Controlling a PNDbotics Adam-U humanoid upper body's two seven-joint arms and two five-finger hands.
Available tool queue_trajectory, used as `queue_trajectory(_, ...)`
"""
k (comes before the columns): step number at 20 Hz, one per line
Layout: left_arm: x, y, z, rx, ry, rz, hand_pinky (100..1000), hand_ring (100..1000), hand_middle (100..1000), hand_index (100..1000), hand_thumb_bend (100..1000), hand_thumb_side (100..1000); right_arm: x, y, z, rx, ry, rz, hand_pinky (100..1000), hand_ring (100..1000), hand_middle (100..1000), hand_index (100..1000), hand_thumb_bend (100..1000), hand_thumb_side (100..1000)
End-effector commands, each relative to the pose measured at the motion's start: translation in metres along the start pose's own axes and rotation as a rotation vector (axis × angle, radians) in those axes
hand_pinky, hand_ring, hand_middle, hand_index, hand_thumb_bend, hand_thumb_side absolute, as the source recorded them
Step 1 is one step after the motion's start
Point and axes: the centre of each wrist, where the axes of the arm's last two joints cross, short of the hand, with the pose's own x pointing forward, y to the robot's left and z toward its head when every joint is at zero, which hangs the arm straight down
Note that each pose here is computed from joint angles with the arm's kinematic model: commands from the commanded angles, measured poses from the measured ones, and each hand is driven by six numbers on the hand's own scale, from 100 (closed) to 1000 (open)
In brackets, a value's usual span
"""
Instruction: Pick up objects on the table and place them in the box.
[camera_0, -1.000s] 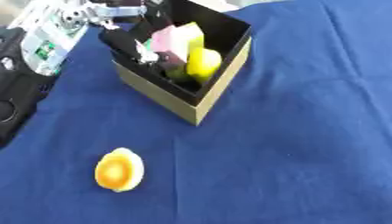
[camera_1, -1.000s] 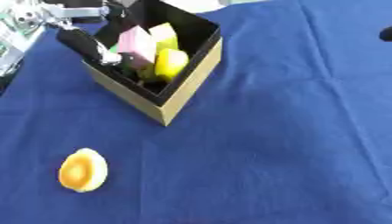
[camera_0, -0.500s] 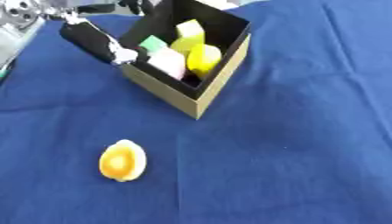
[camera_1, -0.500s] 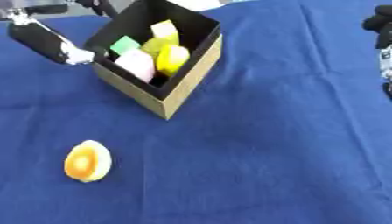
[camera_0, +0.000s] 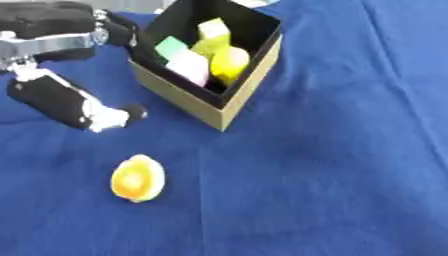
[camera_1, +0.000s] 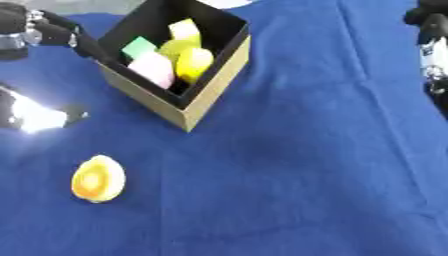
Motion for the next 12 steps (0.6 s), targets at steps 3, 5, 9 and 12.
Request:
queue_trajectory(3, -0.002, -0.012, 0.006, -0.043, 0.049, 0.006, 878, 851, 844, 909, 308, 501, 0.005, -0.004, -0.004, -0.012, -0.017, -0.007, 835, 738, 653, 774, 100, 667)
queue_trajectory(5, -0.002, -0.019, 0.004, -0.058, 0.067, 0.015, 880, 853, 848, 910, 311, 497, 0.005, -0.003, -0.005, -0.012, -0.016, -0.014, 836, 738, 653, 774, 100, 667)
queue_trajectory(9, 0.001, -0.029, -0.002, -0.092, 0.084, 0.029, 875, 842, 832, 898, 306, 494, 0.004, -0.003, -0.004, -0.018, -0.012, -0.02, 838, 738, 653, 774, 100, 667)
queue_trajectory(12, 0.003, -0.034, -0.006, -0.109, 0.097, 0.053, 866, 829, 815, 883, 302, 504, 0.004, -0.003, -0.003, -0.025, -0.01, -0.024, 838, 738, 653, 773, 100, 668)
